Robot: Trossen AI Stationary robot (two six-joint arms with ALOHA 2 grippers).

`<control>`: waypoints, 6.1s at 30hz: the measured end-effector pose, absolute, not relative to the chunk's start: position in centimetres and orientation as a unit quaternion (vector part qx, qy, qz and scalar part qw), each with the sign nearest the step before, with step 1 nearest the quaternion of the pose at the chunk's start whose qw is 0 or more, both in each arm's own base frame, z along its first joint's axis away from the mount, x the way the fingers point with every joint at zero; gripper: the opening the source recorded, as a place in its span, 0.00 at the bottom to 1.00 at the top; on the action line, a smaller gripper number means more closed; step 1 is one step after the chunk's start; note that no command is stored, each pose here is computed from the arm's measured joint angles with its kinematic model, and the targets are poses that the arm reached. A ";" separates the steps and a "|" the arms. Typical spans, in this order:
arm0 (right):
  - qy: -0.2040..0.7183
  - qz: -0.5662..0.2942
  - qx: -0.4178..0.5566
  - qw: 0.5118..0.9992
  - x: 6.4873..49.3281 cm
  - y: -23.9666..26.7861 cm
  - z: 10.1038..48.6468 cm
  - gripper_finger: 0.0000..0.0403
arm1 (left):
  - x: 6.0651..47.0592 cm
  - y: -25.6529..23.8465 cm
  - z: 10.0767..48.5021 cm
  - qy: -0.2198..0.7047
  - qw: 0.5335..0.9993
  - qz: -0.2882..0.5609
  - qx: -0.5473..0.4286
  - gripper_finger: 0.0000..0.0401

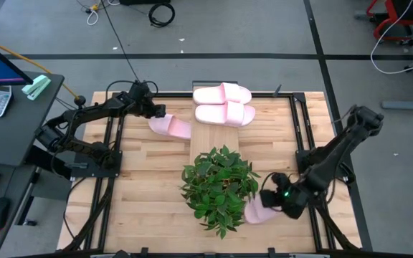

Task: Pick and place slides into the shelf
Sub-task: Put the pink slide on the shelf

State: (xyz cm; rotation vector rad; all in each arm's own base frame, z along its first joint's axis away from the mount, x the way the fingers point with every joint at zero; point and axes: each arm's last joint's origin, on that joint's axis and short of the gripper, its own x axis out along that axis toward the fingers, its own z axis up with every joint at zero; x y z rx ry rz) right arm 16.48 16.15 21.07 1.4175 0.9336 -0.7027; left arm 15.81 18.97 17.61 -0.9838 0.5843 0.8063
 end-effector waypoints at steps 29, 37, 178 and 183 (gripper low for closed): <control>0.125 -0.452 0.558 0.685 11.2 3.2 38.5 0.02 | 16.3 19.6 18.3 0.220 0.786 0.368 -0.445 0.39; 0.048 -0.415 0.573 0.705 12.9 1.2 42.3 0.02 | 16.5 19.6 18.9 0.199 0.798 0.347 -0.450 0.37; 0.166 -0.248 0.744 0.597 39.3 -7.6 29.1 0.02 | 14.7 17.0 29.4 0.016 0.909 0.276 -0.313 0.34; 0.168 -0.268 0.735 0.599 38.4 -7.5 29.7 0.02 | 14.7 17.0 29.3 0.020 0.911 0.276 -0.306 0.36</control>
